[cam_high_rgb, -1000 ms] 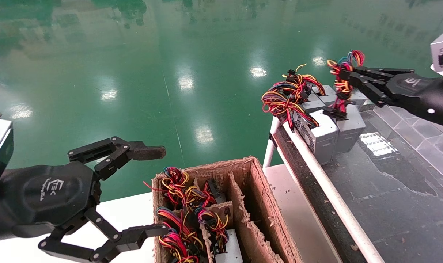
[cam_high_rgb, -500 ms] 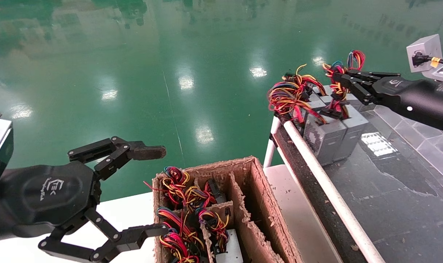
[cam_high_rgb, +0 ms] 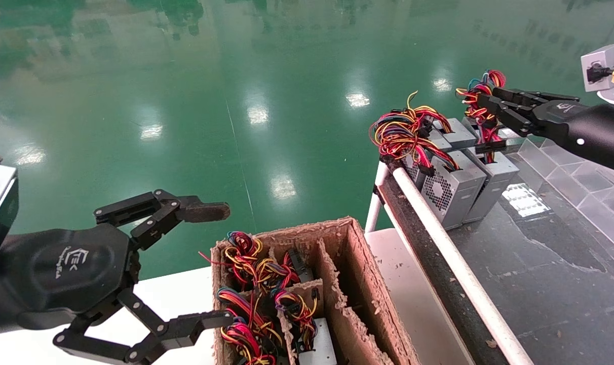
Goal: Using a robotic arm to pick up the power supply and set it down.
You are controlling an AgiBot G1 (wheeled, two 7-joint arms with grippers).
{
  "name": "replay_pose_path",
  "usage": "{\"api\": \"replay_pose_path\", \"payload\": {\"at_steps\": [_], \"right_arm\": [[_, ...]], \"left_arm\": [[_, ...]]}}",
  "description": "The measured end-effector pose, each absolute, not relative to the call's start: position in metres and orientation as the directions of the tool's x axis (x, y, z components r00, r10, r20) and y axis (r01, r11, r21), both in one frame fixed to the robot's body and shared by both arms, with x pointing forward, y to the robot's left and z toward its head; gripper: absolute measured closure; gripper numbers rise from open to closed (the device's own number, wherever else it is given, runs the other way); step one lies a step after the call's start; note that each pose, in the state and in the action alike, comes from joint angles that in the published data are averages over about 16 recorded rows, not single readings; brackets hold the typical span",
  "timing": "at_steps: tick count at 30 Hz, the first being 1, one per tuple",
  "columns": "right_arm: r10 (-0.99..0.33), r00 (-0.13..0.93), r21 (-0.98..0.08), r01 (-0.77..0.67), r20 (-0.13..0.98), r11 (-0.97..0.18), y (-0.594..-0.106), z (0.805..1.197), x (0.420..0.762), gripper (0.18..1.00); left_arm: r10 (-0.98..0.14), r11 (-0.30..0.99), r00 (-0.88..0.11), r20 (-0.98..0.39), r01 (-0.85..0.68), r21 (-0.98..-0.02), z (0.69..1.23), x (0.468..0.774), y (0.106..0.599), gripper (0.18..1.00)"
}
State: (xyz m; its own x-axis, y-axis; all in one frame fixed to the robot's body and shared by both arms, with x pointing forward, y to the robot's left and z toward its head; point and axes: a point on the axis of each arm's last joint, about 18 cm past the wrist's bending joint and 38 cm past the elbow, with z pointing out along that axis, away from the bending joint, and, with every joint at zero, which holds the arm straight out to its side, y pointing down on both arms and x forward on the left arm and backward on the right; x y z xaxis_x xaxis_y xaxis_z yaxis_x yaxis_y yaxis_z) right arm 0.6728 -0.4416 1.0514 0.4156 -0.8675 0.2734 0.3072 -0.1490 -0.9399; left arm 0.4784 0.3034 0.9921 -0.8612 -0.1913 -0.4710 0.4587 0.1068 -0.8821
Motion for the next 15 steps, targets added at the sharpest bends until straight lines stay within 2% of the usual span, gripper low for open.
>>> {"api": "replay_pose_path", "payload": {"at_steps": [8, 15], "right_arm": [[-0.87, 0.417, -0.941, 0.31, 0.263, -0.135, -0.448, 1.053, 0.668, 0.733], [-0.874, 0.426, -0.944, 0.314, 0.232, -0.097, -0.454, 1.058, 0.661, 0.581]], "left_arm": [[-0.191, 0.107, -0.861, -0.471, 0.459, -0.882, 0.992, 0.478, 0.303, 0.184], [-0.191, 0.107, -0.861, -0.471, 0.459, -0.882, 0.992, 0.478, 0.303, 0.184]]}}
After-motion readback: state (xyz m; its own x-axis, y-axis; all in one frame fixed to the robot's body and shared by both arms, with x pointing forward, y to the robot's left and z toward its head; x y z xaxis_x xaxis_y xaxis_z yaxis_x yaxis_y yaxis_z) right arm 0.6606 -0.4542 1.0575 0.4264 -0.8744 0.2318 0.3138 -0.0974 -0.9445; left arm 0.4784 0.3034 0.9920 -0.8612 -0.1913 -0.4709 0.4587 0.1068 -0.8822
